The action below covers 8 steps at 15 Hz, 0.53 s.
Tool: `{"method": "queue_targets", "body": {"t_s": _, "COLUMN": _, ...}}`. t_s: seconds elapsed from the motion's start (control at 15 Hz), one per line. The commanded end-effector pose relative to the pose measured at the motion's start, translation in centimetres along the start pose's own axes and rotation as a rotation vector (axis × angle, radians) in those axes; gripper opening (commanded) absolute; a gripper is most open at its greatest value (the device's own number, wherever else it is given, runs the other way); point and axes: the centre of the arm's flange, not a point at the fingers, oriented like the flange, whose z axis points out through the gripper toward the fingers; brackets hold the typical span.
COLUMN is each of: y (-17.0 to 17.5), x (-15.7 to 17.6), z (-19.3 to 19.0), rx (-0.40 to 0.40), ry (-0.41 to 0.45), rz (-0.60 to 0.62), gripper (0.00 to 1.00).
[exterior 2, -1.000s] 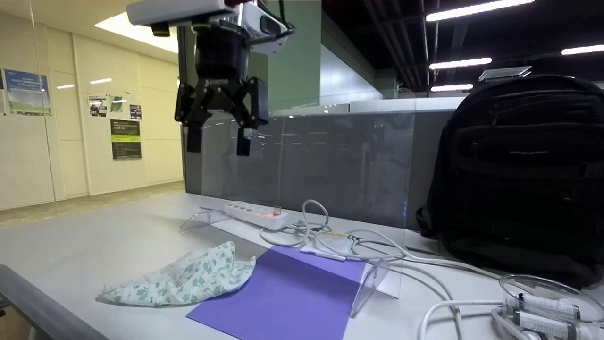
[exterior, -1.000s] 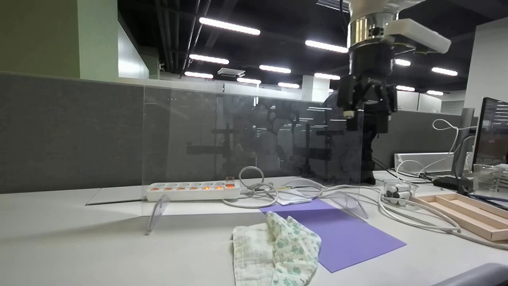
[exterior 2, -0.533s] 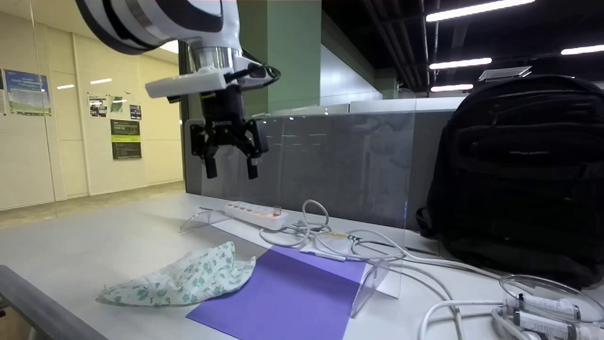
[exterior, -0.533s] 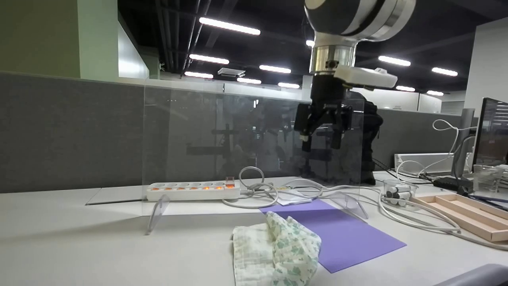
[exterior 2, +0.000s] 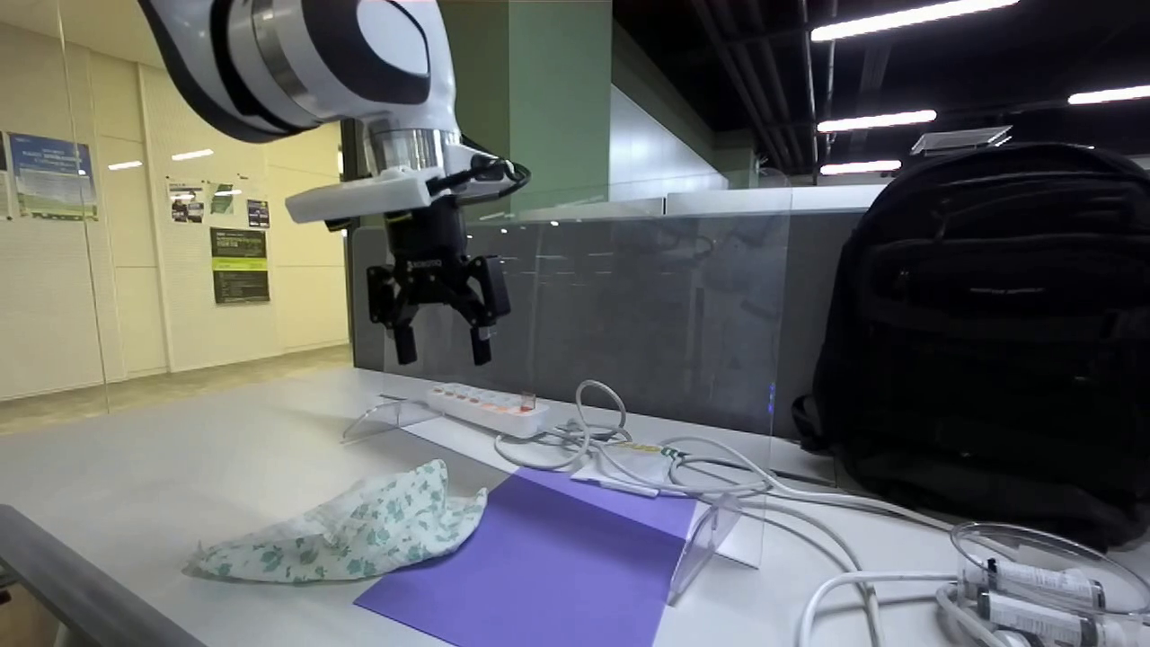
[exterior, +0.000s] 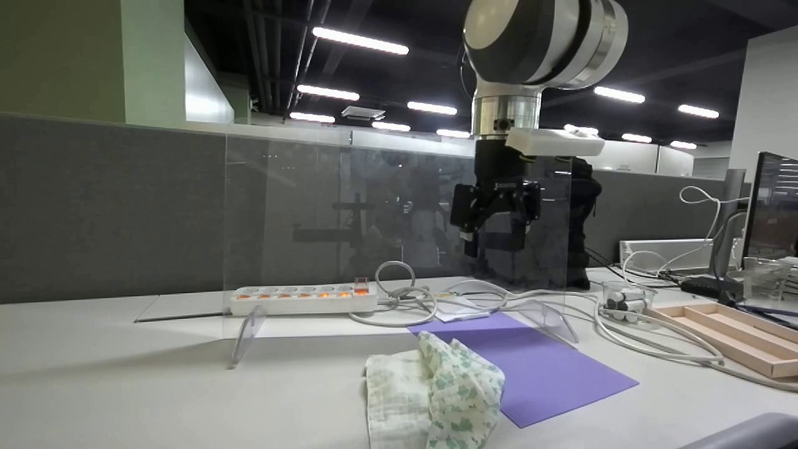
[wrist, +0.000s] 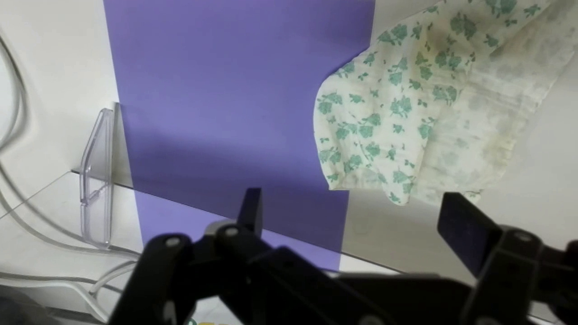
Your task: Take the white cloth and place it on the clear screen
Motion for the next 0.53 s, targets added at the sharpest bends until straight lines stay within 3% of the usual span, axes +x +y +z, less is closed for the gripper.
{"method": "queue_targets", "body": {"t_s": 0.0, "y": -1.5, "x": 0.7, "z": 1.3, "rx": 0.049, "ry": 0.017, "rz": -0.09, "gripper": 1.0}}
{"method": "queue_targets", "body": {"t_s": 0.2, "y": -2.9, "x": 2.2, "z": 3.8, "rx": 0.094, "ry": 0.041, "rz": -0.118, "gripper": 1.0}}
{"method": "queue_targets", "body": {"t_s": 0.47, "y": -4.0, "x": 3.0, "z": 6.7, "rx": 0.066, "ry": 0.087, "rz": -0.138, "gripper": 1.0}}
